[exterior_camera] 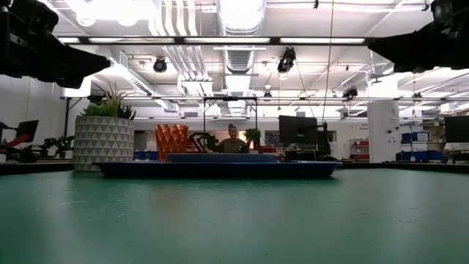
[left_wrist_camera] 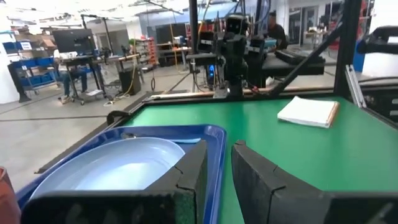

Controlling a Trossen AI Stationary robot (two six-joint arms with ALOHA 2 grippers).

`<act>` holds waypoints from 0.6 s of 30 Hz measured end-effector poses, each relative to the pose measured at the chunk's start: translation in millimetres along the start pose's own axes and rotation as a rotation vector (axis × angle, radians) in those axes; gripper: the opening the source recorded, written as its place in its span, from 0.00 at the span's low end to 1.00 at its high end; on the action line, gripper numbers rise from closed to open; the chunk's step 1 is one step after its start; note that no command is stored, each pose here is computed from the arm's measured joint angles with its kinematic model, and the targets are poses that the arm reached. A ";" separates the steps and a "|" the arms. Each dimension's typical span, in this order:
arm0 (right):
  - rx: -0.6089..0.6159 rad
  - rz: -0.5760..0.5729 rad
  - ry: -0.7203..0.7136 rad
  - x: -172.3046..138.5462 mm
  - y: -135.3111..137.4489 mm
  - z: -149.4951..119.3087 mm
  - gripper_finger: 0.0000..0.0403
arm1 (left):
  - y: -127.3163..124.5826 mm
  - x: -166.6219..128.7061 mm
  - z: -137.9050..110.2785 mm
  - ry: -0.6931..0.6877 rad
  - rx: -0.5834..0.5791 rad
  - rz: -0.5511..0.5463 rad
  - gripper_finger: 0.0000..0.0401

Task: Pick and place plate/cup/fork/spoon on tray
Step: Return to Home Position

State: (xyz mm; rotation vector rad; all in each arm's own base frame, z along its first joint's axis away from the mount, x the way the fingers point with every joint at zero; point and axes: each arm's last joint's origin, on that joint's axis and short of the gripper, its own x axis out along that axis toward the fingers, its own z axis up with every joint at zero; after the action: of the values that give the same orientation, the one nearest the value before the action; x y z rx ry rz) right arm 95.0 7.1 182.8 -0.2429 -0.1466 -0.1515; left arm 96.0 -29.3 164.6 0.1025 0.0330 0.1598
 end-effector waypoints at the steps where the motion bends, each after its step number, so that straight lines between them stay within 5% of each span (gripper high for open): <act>1: -0.021 0.004 0.006 0.3 0.3 -0.6 0.20 | -0.1 0.1 -0.2 0.002 0.001 0.001 0.14; 6: -0.025 0.014 0.035 0.7 1.3 -3.4 0.20 | -1.3 1.6 -2.6 0.027 0.032 0.001 0.14; 10: 0.069 0.026 0.095 1.2 3.1 -9.2 0.20 | -2.4 3.0 -4.9 0.049 0.169 -0.003 0.14; 18: 0.210 0.027 0.150 2.3 4.9 -14.0 0.20 | -4.6 5.5 -9.7 0.095 0.215 -0.009 0.14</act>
State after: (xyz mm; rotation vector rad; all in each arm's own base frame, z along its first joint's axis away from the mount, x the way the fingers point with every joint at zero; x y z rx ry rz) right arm 99.8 8.0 168.6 -0.0234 -0.0096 -0.1258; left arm 101.7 -32.0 154.3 0.3092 0.1455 0.1515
